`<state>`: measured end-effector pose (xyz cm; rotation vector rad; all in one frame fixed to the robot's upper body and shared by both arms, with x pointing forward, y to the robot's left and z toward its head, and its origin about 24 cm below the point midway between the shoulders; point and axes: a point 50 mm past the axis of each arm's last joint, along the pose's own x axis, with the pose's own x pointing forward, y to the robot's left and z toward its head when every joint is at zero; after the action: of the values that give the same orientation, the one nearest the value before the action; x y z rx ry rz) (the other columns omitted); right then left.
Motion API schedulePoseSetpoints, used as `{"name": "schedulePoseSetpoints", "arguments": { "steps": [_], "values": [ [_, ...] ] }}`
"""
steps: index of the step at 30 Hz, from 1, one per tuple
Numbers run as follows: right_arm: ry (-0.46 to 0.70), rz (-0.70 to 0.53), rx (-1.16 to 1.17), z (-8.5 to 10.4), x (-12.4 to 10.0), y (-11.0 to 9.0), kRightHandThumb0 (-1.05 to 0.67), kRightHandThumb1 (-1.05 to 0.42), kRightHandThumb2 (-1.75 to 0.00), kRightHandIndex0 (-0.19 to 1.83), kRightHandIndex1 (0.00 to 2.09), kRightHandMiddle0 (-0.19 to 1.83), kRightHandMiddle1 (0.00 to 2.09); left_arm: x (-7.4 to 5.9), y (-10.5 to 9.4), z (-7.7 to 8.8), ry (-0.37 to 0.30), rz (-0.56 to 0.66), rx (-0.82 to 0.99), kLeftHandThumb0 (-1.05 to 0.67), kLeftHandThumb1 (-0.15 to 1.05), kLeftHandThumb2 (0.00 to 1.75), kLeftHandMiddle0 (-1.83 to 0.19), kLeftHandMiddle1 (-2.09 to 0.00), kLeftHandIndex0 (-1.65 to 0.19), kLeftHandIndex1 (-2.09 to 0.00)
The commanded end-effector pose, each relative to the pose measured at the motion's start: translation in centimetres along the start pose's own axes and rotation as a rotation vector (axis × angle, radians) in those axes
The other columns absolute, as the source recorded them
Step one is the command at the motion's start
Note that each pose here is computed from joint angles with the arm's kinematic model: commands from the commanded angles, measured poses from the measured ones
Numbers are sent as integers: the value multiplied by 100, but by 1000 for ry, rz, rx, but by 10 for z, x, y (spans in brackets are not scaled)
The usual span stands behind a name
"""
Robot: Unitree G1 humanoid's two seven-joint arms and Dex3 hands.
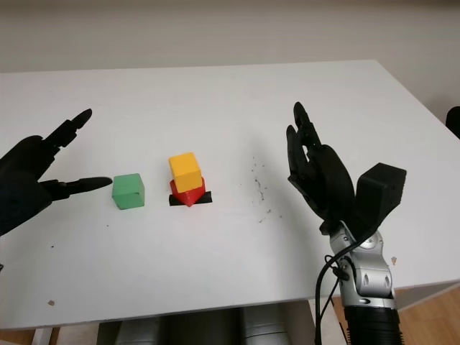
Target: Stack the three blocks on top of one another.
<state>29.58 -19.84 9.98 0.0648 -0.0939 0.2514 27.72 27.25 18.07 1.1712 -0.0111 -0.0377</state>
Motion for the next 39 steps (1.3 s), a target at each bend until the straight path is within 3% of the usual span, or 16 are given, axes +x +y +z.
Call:
{"name": "schedulePoseSetpoints", "arguments": {
  "steps": [1,7,15,26,39],
  "values": [
    [-20,-1,20,5,4,1,-73,-105,-66,-19,0,-19,1,7,8,6,-9,-4,50,-86,90,3,8,-4,-18,-9],
    [-22,0,24,5,7,3,-72,-105,-67,-19,0,-19,3,20,1,13,-1,-28,149,-85,88,5,18,-1,-19,-7],
    [-29,-2,36,4,10,6,-74,-105,-69,-19,0,-19,1,28,-19,19,7,-69,240,-82,90,6,19,0,-19,-6],
    [-30,2,37,3,9,10,-74,-105,-69,-19,0,-19,0,30,-33,18,26,-224,247,-84,89,5,19,0,-13,-5],
    [-20,25,-31,5,12,9,-73,-105,-70,-19,0,-19,0,27,-47,18,-16,-175,244,-72,85,5,19,0,-34,-10]
  ]
}}
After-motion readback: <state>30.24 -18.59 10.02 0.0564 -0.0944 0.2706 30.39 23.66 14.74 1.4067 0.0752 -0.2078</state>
